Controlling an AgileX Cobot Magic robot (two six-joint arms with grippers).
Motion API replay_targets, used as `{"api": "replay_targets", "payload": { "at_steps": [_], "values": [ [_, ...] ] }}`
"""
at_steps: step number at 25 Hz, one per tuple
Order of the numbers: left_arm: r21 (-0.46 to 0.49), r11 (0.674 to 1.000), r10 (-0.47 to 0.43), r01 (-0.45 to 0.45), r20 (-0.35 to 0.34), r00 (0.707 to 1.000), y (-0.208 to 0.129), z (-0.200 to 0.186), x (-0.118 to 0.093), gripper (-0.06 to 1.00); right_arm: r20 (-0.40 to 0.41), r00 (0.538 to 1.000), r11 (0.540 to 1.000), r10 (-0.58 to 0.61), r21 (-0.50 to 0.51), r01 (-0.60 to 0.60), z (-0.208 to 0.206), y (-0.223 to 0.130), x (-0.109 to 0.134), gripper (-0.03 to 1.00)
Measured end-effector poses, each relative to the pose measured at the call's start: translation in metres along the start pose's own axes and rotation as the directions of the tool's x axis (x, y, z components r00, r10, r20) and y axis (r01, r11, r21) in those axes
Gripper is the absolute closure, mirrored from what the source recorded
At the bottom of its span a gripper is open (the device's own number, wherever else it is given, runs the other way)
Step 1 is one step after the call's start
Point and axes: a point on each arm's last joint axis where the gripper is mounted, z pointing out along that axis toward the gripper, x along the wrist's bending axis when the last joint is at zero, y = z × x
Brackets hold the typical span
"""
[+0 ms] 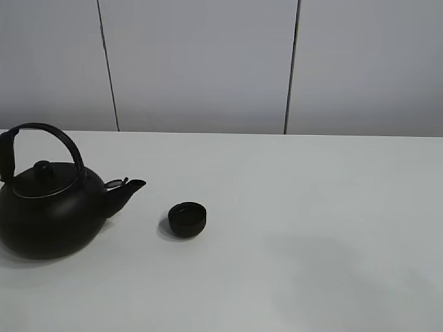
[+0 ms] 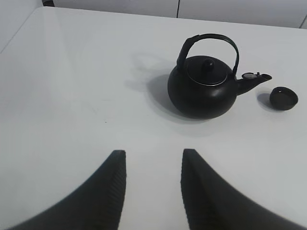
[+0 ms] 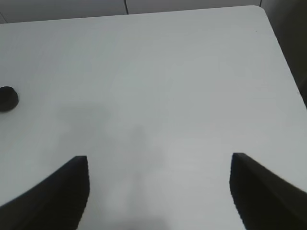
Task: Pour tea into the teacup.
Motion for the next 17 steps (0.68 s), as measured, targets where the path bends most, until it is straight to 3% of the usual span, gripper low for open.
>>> {"api": "replay_targets", "payload": {
  "at_steps": [7, 12, 17],
  "values": [
    [0.033, 0.999, 0.010, -0.009, -0.006, 1.000, -0.014, 0.035, 0.004, 0.66, -0.001, 1.000, 1.000, 0.000, 0.000, 0.000, 0.000, 0.000, 0.000, 0.41],
    [0.046, 0.998, 0.048, -0.049, 0.010, 0.999, -0.017, 0.039, 0.003, 0.66, -0.001, 1.000, 1.000, 0.000, 0.000, 0.000, 0.000, 0.000, 0.000, 0.41],
    [0.029, 0.992, 0.118, -0.123, 0.143, 0.983, -0.017, 0.038, -0.001, 0.66, -0.001, 1.000, 1.000, 0.000, 0.000, 0.000, 0.000, 0.000, 0.000, 0.41]
  ]
}}
